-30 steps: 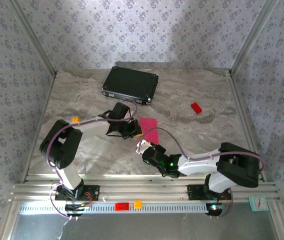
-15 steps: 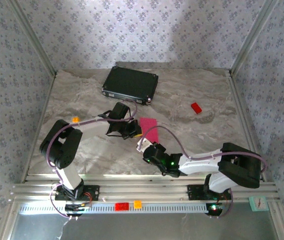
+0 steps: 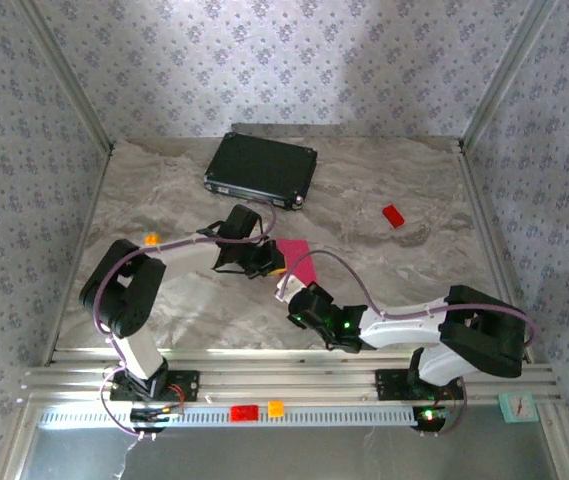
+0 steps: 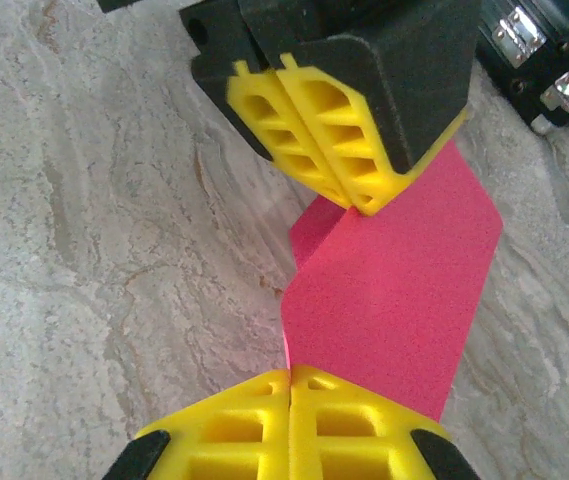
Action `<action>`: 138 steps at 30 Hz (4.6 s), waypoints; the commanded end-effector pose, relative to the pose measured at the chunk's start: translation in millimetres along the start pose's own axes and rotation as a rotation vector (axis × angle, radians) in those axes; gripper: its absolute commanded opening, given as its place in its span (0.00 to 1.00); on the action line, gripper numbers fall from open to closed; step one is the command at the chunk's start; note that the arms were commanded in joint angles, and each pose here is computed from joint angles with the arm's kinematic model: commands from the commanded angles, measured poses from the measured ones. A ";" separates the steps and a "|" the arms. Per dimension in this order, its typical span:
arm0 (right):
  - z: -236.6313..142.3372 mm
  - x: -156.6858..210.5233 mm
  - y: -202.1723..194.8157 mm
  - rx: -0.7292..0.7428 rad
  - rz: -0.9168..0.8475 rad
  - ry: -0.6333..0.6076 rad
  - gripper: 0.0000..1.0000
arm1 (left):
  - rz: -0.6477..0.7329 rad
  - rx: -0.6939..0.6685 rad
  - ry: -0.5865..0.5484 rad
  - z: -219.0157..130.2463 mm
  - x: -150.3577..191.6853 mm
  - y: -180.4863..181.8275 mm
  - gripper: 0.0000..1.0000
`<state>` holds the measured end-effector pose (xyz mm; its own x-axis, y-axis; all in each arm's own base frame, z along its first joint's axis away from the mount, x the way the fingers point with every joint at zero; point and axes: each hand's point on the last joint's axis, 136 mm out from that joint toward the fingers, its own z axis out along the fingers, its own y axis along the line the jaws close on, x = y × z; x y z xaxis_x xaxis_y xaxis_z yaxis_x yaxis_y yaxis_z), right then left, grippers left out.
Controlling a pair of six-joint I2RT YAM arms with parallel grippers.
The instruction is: Fold a paper plane with a square sheet of paper (pick it up from the middle)
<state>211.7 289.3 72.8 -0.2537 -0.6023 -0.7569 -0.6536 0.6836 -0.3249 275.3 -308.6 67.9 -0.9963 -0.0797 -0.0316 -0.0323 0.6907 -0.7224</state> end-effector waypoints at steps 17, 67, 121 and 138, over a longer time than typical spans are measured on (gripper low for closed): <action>-1.1 -5.6 -7.7 -0.521 0.918 0.258 0.00 | -0.005 -0.052 -0.117 -33.0 -17.4 7.1 0.74; 19.5 18.2 -6.4 -0.571 1.027 0.289 0.00 | 0.115 -0.193 0.209 59.7 -10.8 31.5 0.07; 35.7 27.3 -28.3 -0.485 1.007 0.381 0.00 | 0.225 -0.192 0.237 74.1 -32.3 12.6 0.07; 41.3 30.9 -41.1 -0.455 0.981 0.379 0.00 | 0.220 -0.202 0.245 73.4 -28.7 12.7 0.07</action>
<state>252.4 260.0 36.8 -0.9503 -0.0230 -0.3104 -0.2204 0.7538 0.6190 318.8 -356.3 22.7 -0.9741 0.2241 -0.0309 0.1965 0.7705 -0.6064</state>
